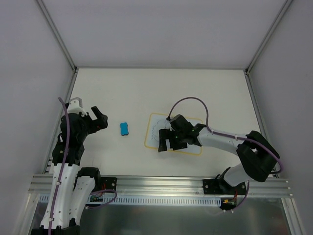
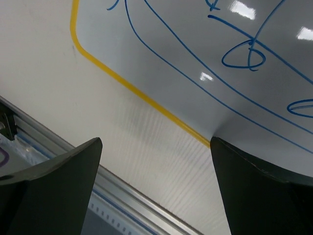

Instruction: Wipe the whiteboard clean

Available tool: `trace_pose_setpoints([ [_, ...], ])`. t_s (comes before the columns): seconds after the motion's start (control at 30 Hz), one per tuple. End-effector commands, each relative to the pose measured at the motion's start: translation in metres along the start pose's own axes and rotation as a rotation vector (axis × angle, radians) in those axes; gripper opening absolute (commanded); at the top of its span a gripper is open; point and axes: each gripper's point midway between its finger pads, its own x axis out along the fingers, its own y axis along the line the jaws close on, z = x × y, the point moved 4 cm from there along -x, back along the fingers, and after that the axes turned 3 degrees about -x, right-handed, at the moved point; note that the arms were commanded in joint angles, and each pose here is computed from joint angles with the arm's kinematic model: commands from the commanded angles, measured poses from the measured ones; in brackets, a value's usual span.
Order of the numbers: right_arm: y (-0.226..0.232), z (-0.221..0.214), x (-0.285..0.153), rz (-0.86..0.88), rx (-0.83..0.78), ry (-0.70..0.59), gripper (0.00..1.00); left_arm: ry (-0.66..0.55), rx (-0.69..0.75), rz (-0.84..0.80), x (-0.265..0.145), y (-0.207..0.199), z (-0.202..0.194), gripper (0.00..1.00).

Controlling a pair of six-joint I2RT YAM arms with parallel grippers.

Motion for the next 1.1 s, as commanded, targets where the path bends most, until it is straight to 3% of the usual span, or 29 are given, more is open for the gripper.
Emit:
trace_pose_setpoints([
  [0.0,-0.001,-0.030,-0.022,-0.010,0.012,0.095,0.99,0.019,-0.017,-0.042,0.005,-0.006,-0.001,0.99],
  [0.17,-0.030,0.018,-0.061,-0.127,0.006,-0.112,0.99,0.060,-0.012,-0.055,0.011,-0.008,-0.005,0.99],
  [0.33,-0.103,0.066,-0.093,-0.303,0.191,-0.282,0.99,0.091,-0.014,-0.064,0.014,-0.008,-0.010,0.99],
  [0.43,-0.141,0.074,-0.097,-0.397,0.290,-0.293,0.99,0.117,-0.013,-0.078,0.017,-0.010,-0.014,0.99],
  [0.57,-0.164,0.070,-0.091,-0.401,0.387,-0.260,0.96,0.156,-0.009,-0.107,0.019,-0.016,-0.021,0.99],
  [0.87,-0.164,0.050,-0.066,-0.289,0.462,-0.220,0.88,0.247,-0.006,-0.145,0.026,-0.032,-0.033,0.99],
  [1.07,-0.158,0.034,-0.047,-0.192,0.491,-0.194,0.78,0.304,0.018,-0.132,0.031,-0.045,-0.047,0.99],
])
